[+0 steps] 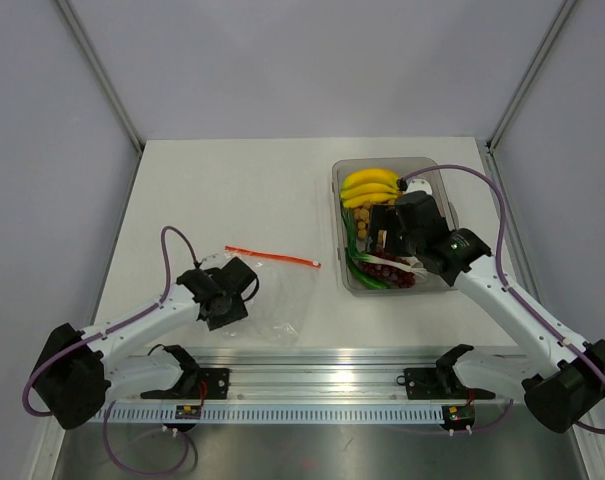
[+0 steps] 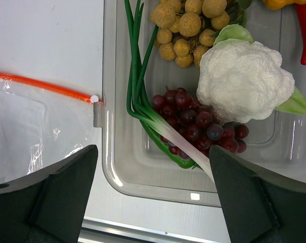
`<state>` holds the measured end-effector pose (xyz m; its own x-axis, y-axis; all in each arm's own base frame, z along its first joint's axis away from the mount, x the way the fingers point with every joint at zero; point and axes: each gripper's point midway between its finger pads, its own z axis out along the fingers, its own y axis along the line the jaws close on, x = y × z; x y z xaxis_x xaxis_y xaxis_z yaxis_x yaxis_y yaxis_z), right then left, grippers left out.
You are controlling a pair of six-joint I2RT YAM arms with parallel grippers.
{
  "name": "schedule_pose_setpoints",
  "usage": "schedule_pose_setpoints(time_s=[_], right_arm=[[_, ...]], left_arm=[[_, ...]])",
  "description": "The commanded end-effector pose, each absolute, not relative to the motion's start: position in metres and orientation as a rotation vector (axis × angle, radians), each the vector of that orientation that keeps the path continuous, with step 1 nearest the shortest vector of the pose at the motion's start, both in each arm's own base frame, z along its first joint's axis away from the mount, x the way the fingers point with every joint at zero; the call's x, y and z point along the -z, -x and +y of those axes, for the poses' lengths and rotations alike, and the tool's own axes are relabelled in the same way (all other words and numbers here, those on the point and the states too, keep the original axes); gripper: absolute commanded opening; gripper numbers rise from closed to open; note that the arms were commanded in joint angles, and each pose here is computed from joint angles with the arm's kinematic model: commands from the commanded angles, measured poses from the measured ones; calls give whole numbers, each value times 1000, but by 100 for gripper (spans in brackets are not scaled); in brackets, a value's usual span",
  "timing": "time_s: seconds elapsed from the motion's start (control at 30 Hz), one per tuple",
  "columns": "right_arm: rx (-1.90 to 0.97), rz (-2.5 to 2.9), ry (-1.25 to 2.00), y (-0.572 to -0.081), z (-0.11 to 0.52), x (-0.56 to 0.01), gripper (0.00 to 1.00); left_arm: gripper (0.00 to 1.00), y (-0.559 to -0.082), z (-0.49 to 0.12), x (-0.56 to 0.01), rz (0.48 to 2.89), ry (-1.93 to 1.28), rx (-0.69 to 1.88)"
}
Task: Place the food in the zip-top bag and seal the zipper
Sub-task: Pick up the zipper food storage bag at the center of the board.
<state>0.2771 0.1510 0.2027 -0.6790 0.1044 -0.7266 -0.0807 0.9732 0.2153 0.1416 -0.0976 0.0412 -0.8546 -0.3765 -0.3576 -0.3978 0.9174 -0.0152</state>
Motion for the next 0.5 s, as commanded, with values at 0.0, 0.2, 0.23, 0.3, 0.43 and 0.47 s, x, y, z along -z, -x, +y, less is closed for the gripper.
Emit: schedule_pose_setpoints(time_s=[0.0, 0.2, 0.23, 0.3, 0.43, 0.47], right_arm=[[-363, 2234, -20, -281, 163, -228, 100], [-387, 2238, -14, -274, 164, -229, 99], [-400, 2240, -4, -273, 167, -229, 99], [-446, 2244, 34, -271, 178, -229, 99], [-475, 2270, 176, -268, 206, -226, 100], [-483, 2271, 231, -263, 218, -231, 99]], left_arm=[[46, -161, -118, -52, 2659, 602, 56], [19, -192, -107, -87, 2562, 363, -79], [19, -197, -107, -89, 2566, 230, -108], [20, -217, -110, -108, 2504, 152, -133], [31, -241, -124, -127, 2468, -88, -158], [44, -247, -125, -125, 2467, -117, -191]])
